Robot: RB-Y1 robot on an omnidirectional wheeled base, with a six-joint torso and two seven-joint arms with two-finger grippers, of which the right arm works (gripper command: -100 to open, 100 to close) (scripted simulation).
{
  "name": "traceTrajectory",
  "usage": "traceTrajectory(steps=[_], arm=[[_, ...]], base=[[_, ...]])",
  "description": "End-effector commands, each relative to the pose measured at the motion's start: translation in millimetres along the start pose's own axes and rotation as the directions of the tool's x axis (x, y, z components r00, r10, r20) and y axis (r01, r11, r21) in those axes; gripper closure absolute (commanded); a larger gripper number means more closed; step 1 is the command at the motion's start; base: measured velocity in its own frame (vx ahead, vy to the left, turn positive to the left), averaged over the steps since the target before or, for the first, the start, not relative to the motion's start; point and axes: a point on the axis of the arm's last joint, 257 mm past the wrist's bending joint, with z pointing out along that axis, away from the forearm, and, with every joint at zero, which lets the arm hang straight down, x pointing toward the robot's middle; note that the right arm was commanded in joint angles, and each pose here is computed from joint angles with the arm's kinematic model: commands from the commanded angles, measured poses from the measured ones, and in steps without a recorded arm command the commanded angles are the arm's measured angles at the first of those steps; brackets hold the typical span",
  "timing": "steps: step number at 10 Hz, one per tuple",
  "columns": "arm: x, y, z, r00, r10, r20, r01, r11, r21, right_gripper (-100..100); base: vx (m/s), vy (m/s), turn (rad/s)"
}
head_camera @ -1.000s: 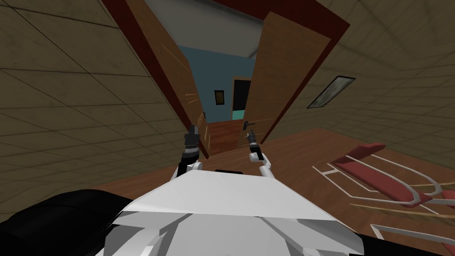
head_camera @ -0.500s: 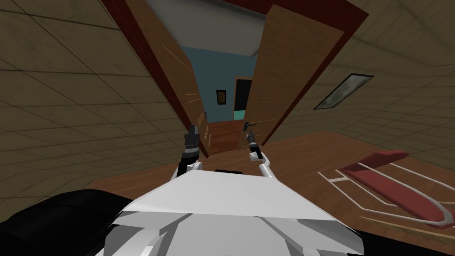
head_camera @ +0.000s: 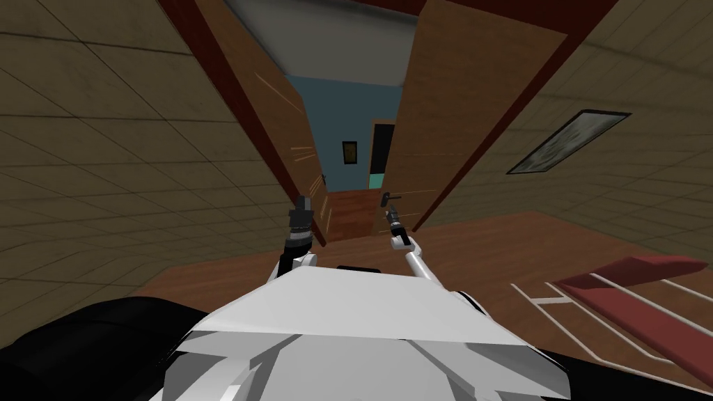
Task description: Push the door open
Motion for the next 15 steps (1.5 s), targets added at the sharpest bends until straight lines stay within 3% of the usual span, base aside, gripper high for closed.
traceTrajectory(steps=[1,7,15], arm=[[-1.5,-6.2,1.3,1.000,0.001,0.001,-0.001,1.000,0.012,-100],[-18.9,-35.5,12.8,1.000,0.000,0.012,-0.001,0.996,0.087,-100],[-42.3,-59.2,21.7,0.999,-0.007,0.036,0.001,0.987,0.159,-100]], base=[[0.030,-0.084,0.026],[0.021,-0.111,0.097],[0.007,-0.107,0.082]])
